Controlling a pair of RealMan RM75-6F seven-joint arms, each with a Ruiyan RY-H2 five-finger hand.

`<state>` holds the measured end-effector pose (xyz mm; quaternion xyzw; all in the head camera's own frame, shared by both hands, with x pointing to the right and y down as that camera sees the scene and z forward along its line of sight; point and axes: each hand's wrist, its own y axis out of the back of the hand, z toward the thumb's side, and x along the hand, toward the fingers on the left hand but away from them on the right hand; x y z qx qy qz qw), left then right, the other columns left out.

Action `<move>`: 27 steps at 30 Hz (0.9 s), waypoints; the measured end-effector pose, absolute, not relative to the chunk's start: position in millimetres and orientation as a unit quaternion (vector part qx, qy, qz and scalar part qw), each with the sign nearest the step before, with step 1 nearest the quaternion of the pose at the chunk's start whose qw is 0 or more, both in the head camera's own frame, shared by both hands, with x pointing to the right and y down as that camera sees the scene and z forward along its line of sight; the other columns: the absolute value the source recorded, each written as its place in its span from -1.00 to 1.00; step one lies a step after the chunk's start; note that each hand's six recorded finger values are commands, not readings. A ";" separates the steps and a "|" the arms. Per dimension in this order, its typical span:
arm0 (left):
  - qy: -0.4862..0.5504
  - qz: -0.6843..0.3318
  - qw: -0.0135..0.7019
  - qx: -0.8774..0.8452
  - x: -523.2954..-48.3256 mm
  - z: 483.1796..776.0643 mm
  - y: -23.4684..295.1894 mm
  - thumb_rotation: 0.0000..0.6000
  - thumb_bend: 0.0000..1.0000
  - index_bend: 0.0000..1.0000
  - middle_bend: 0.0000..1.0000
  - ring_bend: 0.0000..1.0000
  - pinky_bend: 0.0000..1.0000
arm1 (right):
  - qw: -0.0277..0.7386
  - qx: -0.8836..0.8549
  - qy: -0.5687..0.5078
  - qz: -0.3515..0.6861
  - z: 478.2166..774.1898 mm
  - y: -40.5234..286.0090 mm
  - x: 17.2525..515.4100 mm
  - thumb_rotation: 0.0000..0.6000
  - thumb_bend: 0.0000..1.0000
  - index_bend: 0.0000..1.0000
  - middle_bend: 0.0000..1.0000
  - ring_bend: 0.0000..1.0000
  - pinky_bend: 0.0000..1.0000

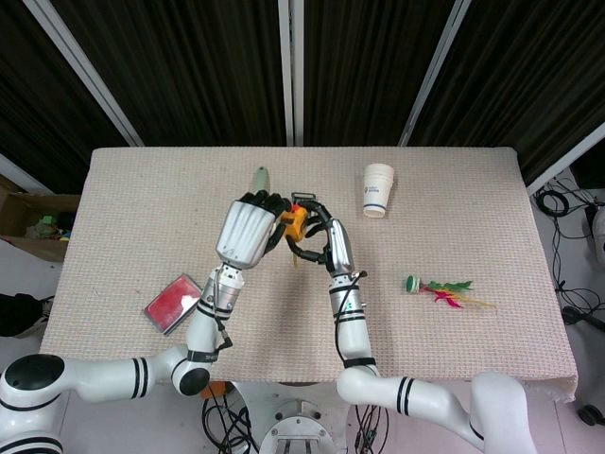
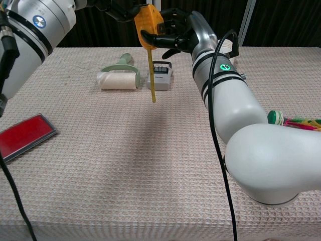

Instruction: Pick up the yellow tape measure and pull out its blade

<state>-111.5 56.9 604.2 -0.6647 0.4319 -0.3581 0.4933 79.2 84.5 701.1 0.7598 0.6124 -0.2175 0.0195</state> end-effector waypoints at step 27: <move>0.467 -0.340 0.504 -0.642 -115.7 596.9 52.2 1.00 -0.16 0.19 0.22 0.11 0.38 | 0.019 0.760 0.613 -0.215 701.6 83.8 83.4 1.00 -0.35 0.83 0.50 0.32 0.08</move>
